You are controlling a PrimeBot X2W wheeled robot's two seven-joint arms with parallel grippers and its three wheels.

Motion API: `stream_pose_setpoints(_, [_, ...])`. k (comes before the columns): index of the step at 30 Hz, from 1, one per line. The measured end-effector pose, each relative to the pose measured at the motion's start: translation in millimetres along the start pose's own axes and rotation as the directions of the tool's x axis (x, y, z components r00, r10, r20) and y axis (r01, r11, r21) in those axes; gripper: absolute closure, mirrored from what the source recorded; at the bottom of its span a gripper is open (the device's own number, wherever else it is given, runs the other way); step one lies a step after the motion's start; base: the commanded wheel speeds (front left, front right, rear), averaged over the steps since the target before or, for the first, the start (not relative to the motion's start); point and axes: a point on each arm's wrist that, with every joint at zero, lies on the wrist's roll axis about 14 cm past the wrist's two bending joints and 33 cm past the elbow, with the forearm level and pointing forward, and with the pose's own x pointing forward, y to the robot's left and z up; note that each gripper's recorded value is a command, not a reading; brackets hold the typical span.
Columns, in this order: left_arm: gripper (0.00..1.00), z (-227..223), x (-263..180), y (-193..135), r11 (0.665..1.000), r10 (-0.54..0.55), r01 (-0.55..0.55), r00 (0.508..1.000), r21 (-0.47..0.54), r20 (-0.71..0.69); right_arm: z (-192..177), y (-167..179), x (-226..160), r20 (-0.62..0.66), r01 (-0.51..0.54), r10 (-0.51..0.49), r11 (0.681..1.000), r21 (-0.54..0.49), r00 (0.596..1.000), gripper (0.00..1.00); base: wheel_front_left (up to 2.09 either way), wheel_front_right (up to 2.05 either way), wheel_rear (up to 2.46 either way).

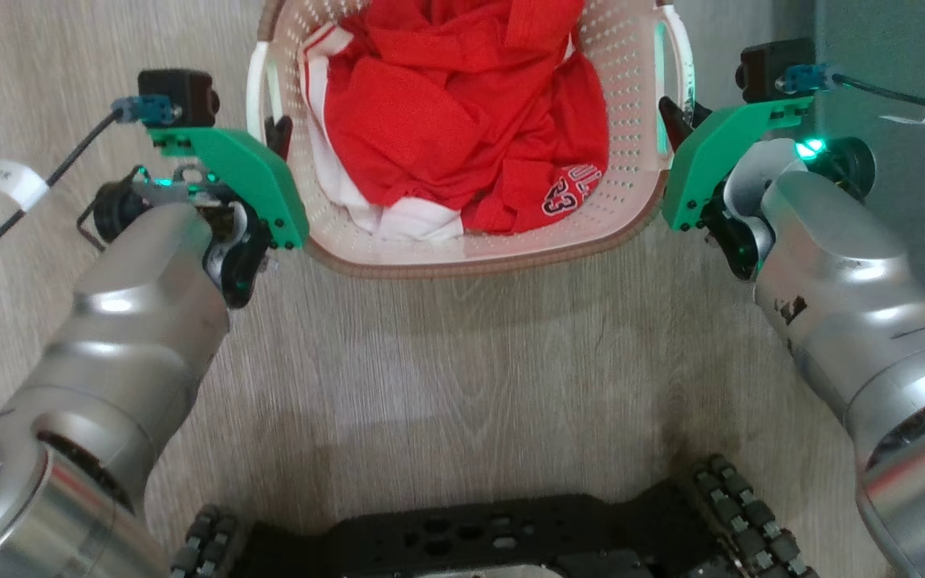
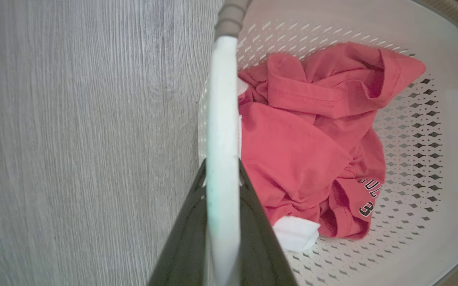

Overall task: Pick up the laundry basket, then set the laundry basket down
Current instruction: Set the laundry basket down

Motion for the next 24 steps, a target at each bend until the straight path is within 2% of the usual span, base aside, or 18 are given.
stream_pose_setpoints(5, [1.0,-11,11,8,1.0,0.01,-0.011,1.0,-0.009,-0.021,-14,-4,13,-0.022,0.003,-0.003,1.0,0.004,1.0,1.0,0.0,0.0,0.0])
stream_pose_setpoints(24, [1.0,-14,20,23,0.998,0.048,-0.049,0.999,-0.031,-0.021,-16,2,27,-0.005,-0.011,0.011,1.0,0.001,1.0,1.0,0.0,0.0,0.0])
